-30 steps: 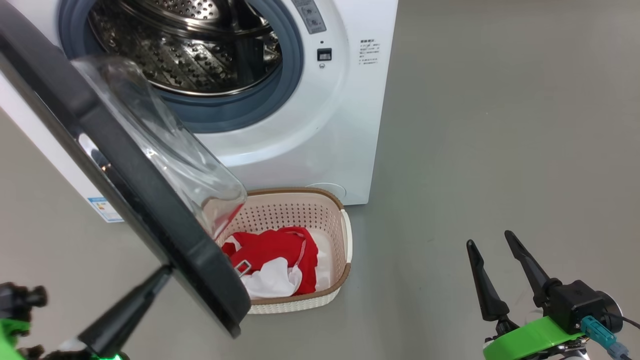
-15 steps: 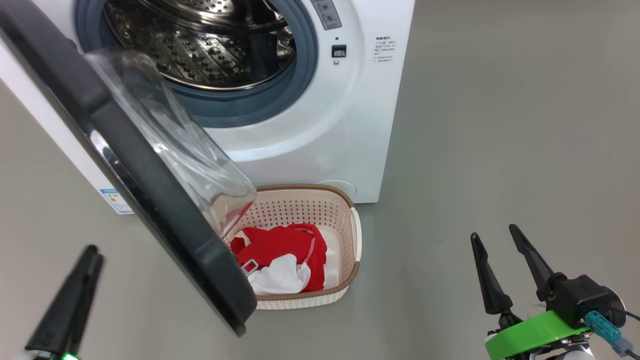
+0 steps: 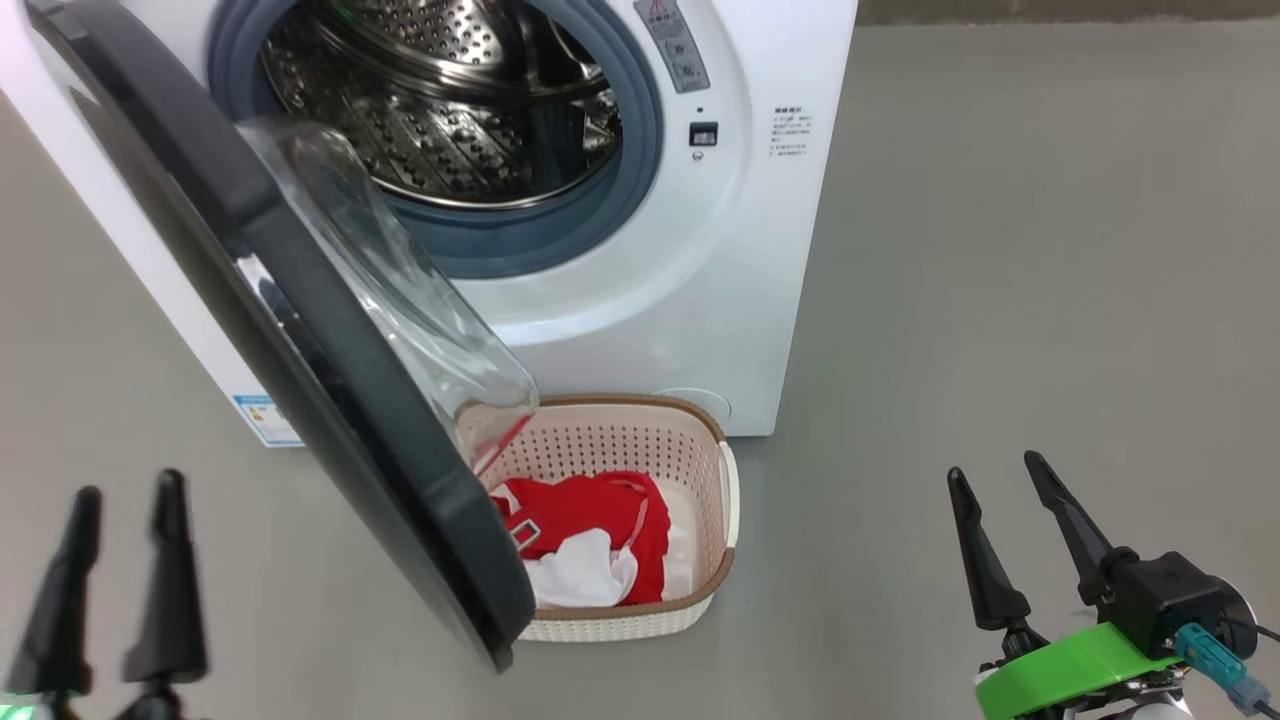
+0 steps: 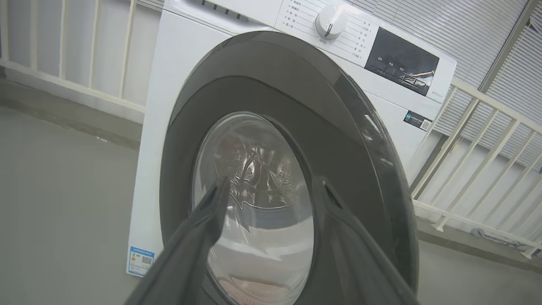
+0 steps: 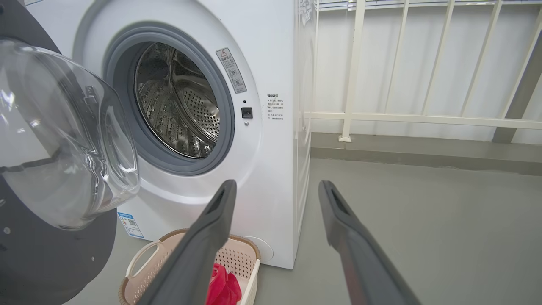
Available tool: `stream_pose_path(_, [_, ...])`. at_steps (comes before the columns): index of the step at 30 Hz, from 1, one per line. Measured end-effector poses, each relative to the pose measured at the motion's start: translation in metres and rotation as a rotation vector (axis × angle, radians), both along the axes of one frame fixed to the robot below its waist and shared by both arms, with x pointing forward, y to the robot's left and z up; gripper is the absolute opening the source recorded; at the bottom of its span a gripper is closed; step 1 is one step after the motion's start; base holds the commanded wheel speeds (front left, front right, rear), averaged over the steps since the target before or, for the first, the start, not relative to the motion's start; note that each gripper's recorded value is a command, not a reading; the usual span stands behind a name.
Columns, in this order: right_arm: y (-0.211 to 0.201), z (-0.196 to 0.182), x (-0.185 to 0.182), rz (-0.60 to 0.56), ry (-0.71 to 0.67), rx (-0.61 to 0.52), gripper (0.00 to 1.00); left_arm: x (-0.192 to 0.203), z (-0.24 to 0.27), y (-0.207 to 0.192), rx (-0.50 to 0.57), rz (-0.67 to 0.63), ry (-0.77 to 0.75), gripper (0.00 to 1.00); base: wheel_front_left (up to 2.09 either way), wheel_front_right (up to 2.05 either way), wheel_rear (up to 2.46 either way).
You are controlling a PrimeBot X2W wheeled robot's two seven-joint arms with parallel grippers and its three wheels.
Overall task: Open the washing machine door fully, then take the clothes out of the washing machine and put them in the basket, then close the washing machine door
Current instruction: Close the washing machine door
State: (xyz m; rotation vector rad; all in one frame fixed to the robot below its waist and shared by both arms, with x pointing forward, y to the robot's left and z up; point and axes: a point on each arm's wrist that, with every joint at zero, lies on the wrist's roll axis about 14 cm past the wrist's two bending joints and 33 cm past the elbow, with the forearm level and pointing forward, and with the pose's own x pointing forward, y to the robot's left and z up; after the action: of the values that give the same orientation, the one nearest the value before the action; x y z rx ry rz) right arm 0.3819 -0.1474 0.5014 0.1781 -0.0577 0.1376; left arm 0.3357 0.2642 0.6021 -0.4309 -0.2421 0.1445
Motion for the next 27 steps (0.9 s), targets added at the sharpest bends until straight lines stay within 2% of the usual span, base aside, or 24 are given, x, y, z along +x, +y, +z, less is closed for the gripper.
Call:
stream_pose_path(5, [0.001,0.004,-0.005,0.003,-0.011,-0.002,1.0,0.0,-0.007,-0.016,0.129,0.002,0.044,1.0,0.0,0.0,0.0])
stream_pose_path(13, [0.0,0.0,-0.017,0.003,0.005,-0.011,1.0,-0.009,-0.034,-0.019,0.231,0.027,0.141,1.0,0.0,0.0,0.0])
stream_pose_path(27, [0.002,-0.006,-0.027,0.012,0.032,-0.023,1.0,-0.017,-0.066,-0.027,0.301,0.03,0.231,1.0,0.0,0.0,0.0])
